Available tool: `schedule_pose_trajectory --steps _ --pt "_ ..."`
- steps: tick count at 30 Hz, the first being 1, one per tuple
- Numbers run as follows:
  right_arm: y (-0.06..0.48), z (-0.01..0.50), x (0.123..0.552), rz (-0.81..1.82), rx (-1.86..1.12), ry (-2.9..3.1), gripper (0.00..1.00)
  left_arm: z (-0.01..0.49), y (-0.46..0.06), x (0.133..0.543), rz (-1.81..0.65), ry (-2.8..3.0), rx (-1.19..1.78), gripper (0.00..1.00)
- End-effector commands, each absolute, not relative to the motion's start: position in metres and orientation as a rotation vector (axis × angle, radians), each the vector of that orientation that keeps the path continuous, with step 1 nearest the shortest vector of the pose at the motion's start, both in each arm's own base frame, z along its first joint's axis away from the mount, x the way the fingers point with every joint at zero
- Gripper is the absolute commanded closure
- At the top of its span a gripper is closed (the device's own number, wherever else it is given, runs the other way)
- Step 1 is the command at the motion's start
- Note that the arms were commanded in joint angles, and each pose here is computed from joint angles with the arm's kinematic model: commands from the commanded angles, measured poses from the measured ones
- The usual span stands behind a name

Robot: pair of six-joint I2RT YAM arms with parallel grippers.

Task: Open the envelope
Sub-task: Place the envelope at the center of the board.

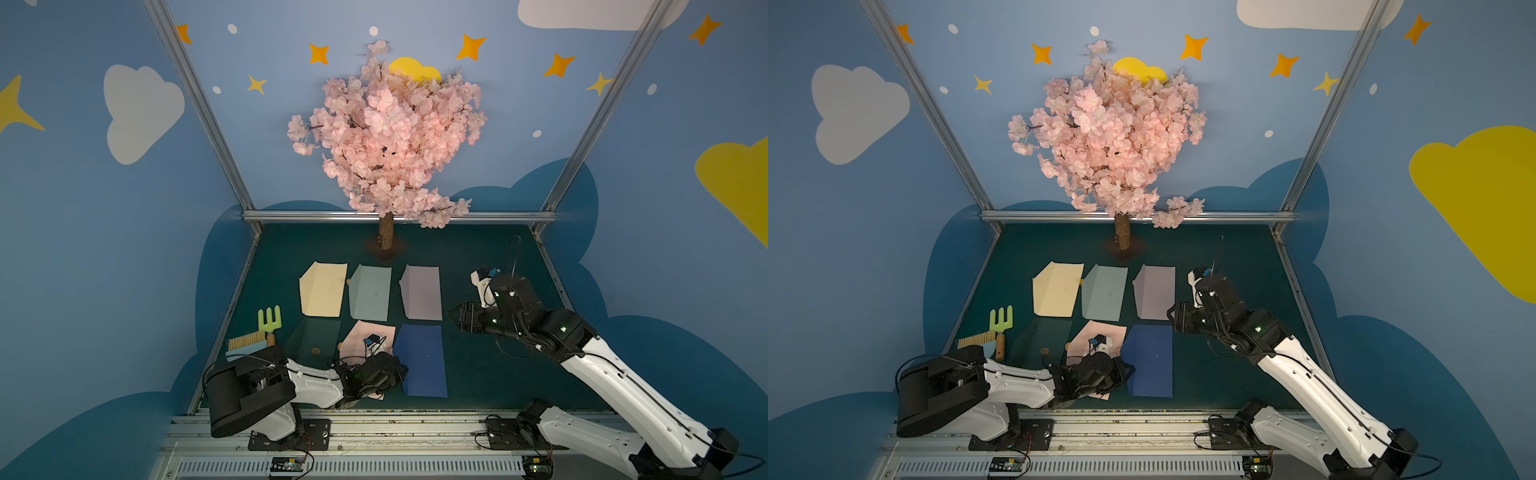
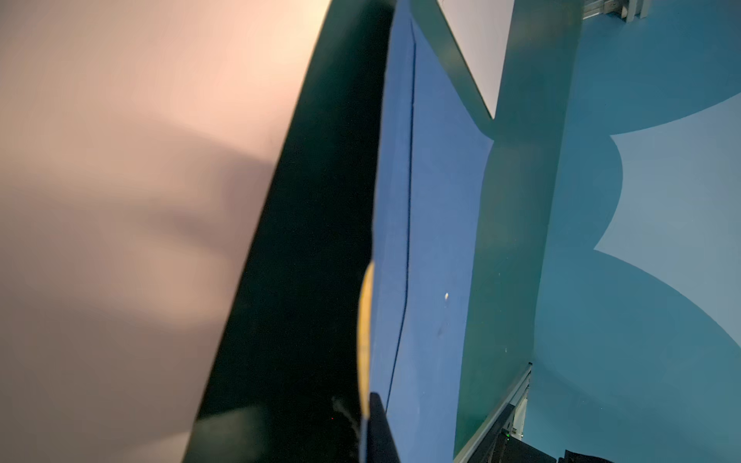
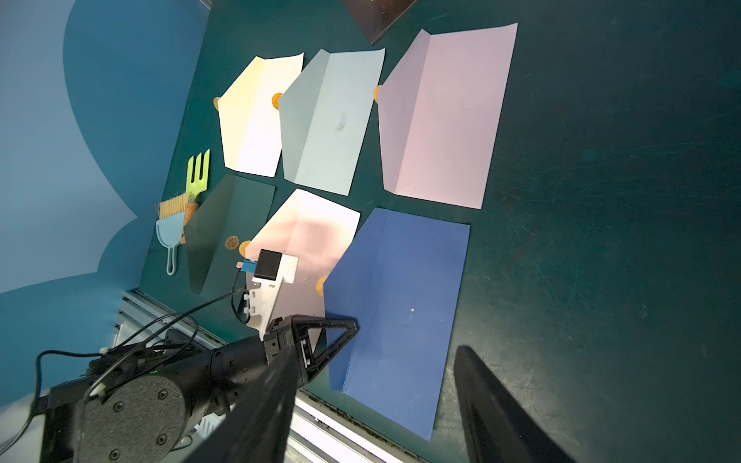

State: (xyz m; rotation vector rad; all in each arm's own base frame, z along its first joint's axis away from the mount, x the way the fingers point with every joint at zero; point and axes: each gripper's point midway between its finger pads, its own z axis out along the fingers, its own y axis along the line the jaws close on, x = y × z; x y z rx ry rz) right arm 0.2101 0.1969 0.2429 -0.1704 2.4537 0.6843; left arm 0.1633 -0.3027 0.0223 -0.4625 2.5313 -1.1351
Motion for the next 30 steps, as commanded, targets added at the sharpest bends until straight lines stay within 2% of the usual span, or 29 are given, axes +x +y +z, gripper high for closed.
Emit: schedule_pose_trajectory --steps 1,13,19,27,30 --pt "0.2 0.245 0.21 0.699 -0.181 2.444 0.35 0.028 -0.315 0.162 -1.19 2.533 -0.447 0.97" --pt "0.202 0.242 0.211 0.705 -0.188 2.453 0.36 0.025 -0.32 0.161 -1.222 2.534 -0.454 0.94" --pt "0.203 0.241 0.21 0.712 -0.189 2.456 0.36 0.026 -0.319 0.161 -1.216 2.523 -0.46 0.83" --pt "0.203 0.24 0.209 0.716 -0.186 2.459 0.35 0.029 -0.307 0.161 -1.15 2.514 -0.483 0.75" --pt "0.203 0.24 0.209 0.716 -0.184 2.461 0.35 0.035 -0.291 0.161 -1.049 2.511 -0.495 0.73"
